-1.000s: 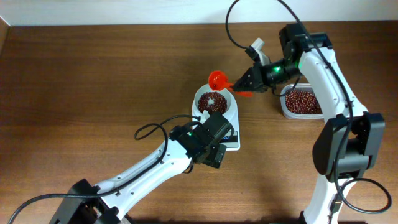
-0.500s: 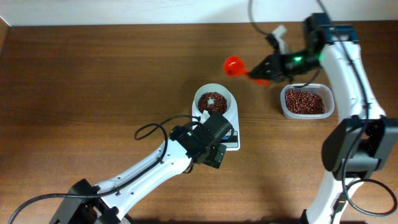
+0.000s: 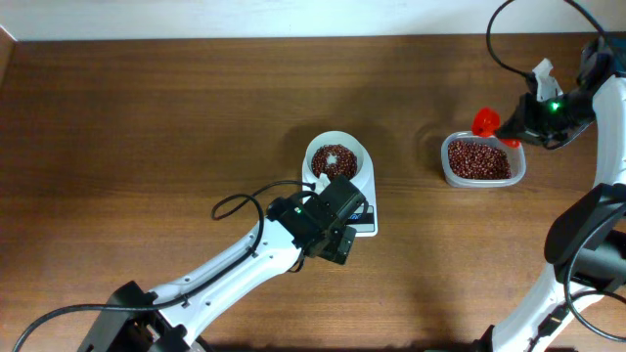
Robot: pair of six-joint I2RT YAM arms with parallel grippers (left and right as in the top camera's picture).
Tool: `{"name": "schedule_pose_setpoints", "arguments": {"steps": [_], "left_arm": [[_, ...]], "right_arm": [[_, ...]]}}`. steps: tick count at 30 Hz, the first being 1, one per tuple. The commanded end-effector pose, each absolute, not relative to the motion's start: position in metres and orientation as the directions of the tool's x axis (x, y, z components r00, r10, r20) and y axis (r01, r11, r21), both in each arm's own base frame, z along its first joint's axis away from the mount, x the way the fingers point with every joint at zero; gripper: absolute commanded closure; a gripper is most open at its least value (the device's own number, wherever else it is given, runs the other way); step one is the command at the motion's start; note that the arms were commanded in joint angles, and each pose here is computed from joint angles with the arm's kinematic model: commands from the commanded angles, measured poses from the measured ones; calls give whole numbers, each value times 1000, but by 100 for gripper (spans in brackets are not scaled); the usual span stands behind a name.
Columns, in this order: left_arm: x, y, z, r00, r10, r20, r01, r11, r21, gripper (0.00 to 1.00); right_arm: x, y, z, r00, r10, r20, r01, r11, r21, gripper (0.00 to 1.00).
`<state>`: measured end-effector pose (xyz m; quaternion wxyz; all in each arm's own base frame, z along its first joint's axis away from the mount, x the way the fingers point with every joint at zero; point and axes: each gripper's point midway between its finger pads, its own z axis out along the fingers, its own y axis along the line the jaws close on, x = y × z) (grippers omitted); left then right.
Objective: Scoop item into bowl and weigh 50g on scale
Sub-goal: 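Carry the red scoop right and lower it into the bean tub, then open the right gripper to release the scoop inside the tub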
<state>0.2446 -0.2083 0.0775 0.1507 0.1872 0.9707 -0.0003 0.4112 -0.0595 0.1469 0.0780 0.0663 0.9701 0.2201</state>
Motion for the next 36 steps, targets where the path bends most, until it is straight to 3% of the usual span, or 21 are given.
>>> {"name": "schedule_pose_setpoints", "arguments": {"steps": [1,4,7,12,18,26,32,36], "left_arm": [[245,-205,74,-888,361,-286,357,932,70,1],[245,-205,74,-888,361,-286,357,932,70,1],[245,-205,74,-888,361,-286,357,932,70,1],[245,-205,74,-888,361,-286,357,932,70,1],[245,-205,74,-888,361,-286,357,932,70,1],[245,-204,74,-888,361,-286,357,932,70,1],[245,-205,74,-888,361,-286,357,932,70,1],[245,-204,74,-888,362,-286,357,932,70,1]], "right_arm": [[409,-63,148,-982,150,-114,92,911,401,96],[393,-60,146,-986,165,-33,139,910,390,96],[382,-72,138,-978,208,30,208,943,259,96],[393,-47,143,-993,120,-3,116,970,215,96],[395,-47,179,-996,81,-39,83,995,-51,96],[388,-48,185,-998,68,-15,70,973,-220,96],[401,-48,185,-998,16,-59,28,977,-213,96],[399,-20,181,-974,-217,-61,-219,975,35,95]]}}
